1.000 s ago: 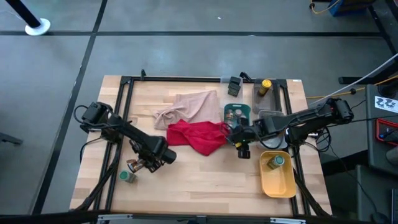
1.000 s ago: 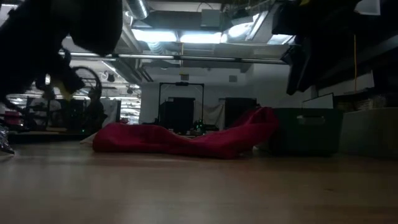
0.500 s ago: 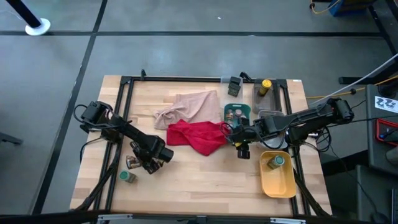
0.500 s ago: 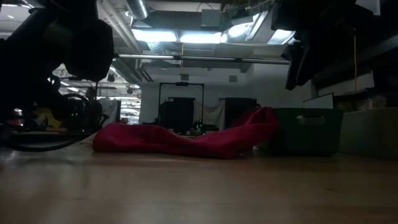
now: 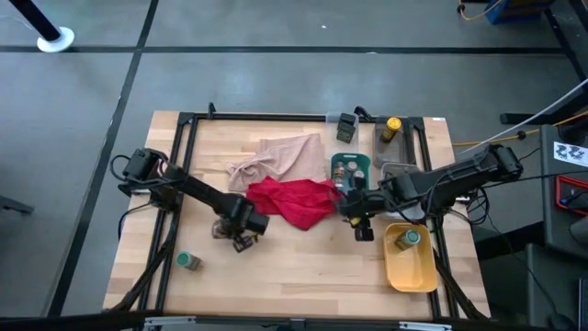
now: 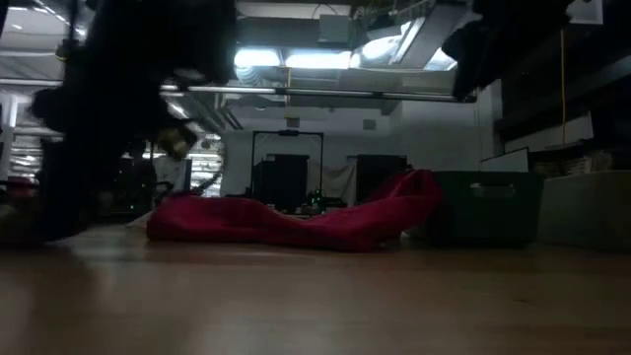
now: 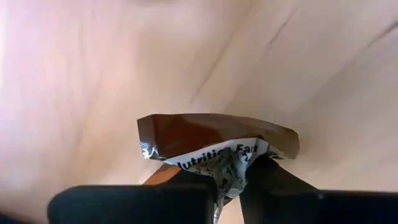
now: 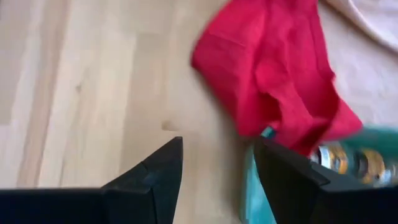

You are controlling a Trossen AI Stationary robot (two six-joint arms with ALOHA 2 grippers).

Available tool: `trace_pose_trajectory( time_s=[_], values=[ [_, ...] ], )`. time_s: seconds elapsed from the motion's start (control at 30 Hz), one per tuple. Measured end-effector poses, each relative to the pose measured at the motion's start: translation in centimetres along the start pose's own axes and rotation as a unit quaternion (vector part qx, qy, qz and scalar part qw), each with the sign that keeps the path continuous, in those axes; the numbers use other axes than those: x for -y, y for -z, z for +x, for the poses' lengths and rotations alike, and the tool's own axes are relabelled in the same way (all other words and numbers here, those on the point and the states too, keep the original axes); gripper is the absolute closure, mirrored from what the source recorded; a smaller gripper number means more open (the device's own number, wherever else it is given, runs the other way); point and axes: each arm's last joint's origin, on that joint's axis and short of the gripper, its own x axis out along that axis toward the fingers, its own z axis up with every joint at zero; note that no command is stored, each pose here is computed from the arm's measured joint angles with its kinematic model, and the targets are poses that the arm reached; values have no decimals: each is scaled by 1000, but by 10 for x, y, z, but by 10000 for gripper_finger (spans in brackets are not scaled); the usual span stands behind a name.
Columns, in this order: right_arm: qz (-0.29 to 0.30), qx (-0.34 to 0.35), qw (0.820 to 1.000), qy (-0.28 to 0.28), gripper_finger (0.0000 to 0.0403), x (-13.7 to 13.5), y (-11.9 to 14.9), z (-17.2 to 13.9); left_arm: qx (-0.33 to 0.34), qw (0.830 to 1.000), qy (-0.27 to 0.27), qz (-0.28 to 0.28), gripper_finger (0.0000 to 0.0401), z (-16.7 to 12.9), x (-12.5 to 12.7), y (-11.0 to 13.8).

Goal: Sort spices by type
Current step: Put the orange pouch seasoning into the light blue bin

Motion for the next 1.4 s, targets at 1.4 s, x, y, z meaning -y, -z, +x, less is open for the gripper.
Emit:
trace_pose_trajectory(
  time_s=[1.4],
  values=[
    [-405,218,882,106,205,-66,-37,4,487,780,364,148,375,-113,48,-91]
  ],
)
